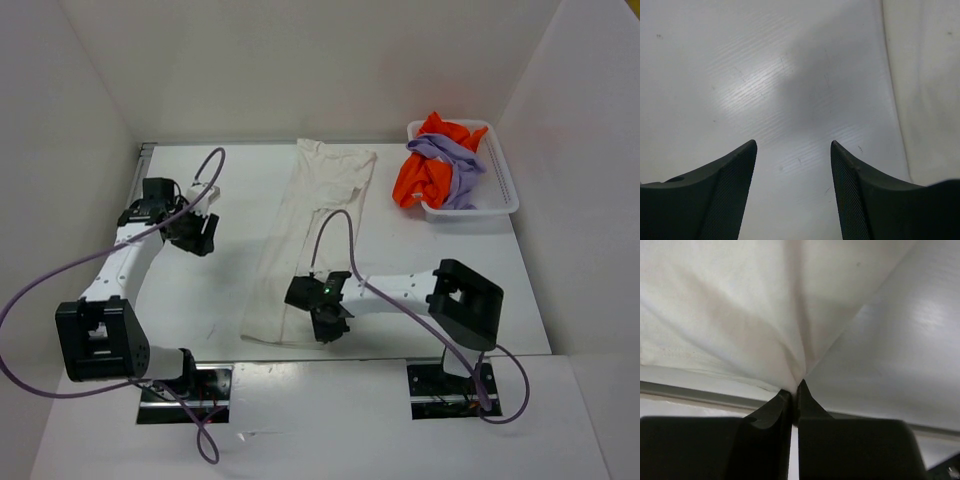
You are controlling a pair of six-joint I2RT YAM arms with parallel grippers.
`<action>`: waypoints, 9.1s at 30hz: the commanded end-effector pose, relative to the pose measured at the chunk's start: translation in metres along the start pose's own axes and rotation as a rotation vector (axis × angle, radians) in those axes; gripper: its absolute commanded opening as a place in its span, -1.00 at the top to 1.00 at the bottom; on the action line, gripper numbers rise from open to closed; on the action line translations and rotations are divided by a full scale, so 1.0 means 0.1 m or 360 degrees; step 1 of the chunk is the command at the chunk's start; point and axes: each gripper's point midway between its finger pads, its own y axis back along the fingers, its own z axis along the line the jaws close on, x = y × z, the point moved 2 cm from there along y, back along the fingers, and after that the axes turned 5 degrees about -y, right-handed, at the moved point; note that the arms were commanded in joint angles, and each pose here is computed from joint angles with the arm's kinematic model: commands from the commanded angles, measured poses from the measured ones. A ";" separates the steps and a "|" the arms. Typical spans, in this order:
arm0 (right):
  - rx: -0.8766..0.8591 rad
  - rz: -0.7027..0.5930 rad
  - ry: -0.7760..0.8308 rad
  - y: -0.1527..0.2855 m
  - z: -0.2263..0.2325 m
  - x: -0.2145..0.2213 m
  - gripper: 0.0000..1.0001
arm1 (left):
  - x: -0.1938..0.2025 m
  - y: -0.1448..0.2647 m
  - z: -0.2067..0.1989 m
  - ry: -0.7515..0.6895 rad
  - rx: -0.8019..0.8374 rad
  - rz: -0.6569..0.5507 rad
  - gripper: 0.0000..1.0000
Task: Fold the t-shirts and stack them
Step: Rotate the tshirt 85 degrees, then grab the bottom of the folded rectangular tshirt with both arms, then fold the folded rectangular tshirt in 1/3 of the way
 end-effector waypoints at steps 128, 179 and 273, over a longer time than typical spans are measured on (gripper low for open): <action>-0.0215 -0.0301 -0.0207 0.31 -0.39 0.09 -0.41 | 0.57 0.73 -1.68 -0.2549 0.0329 -0.0871 -1.00; -0.0312 -0.0094 -0.0094 0.25 -0.38 0.02 -0.41 | 1.16 -0.26 -2.07 -0.3712 0.0955 -0.0343 0.10; -0.0434 -0.0627 -0.0324 0.75 -1.30 -2.90 -0.21 | -1.35 -0.65 -0.63 -0.2714 -0.0085 -0.0556 -0.52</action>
